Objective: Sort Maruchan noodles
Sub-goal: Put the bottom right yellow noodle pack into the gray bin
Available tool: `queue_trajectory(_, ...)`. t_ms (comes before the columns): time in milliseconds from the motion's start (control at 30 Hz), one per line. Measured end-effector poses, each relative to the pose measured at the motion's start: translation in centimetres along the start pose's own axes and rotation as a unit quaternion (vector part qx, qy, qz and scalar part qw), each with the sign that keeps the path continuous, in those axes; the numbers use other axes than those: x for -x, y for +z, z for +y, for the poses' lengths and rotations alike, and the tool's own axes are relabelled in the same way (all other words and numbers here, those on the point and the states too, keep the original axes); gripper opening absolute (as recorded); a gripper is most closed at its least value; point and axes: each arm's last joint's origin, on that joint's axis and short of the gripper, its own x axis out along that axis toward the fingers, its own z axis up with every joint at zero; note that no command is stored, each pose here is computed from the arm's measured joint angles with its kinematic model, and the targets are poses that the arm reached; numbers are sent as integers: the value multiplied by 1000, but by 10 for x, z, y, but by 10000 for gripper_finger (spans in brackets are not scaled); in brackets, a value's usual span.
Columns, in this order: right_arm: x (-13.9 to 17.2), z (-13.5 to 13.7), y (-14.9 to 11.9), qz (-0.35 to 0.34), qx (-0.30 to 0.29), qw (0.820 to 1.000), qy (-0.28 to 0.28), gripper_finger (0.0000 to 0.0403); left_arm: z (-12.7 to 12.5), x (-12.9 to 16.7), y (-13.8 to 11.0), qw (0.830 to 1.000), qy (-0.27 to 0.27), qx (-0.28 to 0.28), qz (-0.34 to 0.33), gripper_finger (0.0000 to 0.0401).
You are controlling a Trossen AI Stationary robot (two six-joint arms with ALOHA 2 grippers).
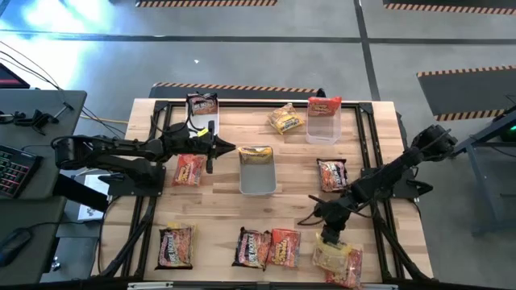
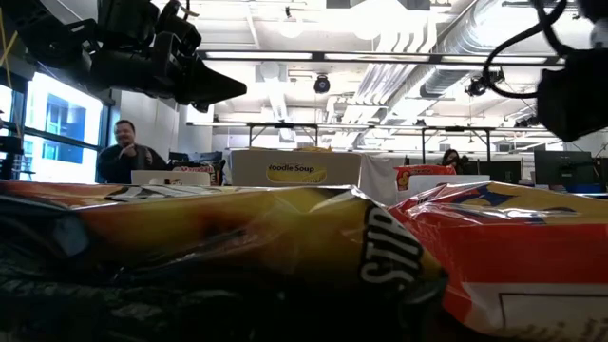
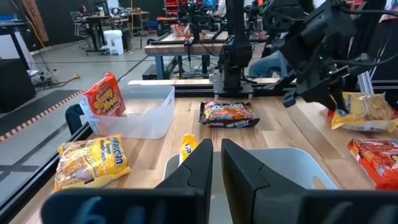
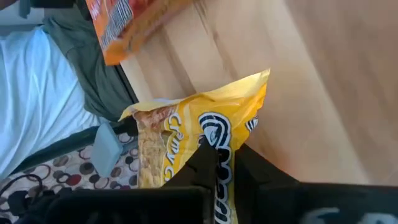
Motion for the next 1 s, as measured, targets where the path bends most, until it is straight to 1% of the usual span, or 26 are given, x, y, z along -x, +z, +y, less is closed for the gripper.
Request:
queue_trajectory(200, 9, -7, 19, -28, 23, 999, 5, 3, 0, 0, -2, 1000, -1, 3, 10, 26)
queue_trajectory(367, 19, -15, 38, -61, 56, 997, 4, 1, 0, 0, -2, 1000, -1, 3, 10, 26)
queue_trajectory(600, 35, -29, 61, -117, 84, 989, -16, 0, 0, 0, -2, 1000, -1, 3, 12, 26)
queue_trajectory(833, 46, -39, 74, -144, 109, 983, -27, 0, 0, 0, -2, 1000, -1, 4, 12, 26)
queue_trajectory(1000, 50, -44, 77, -143, 114, 982, -37, 0, 0, 0, -2, 1000, -1, 4, 12, 26)
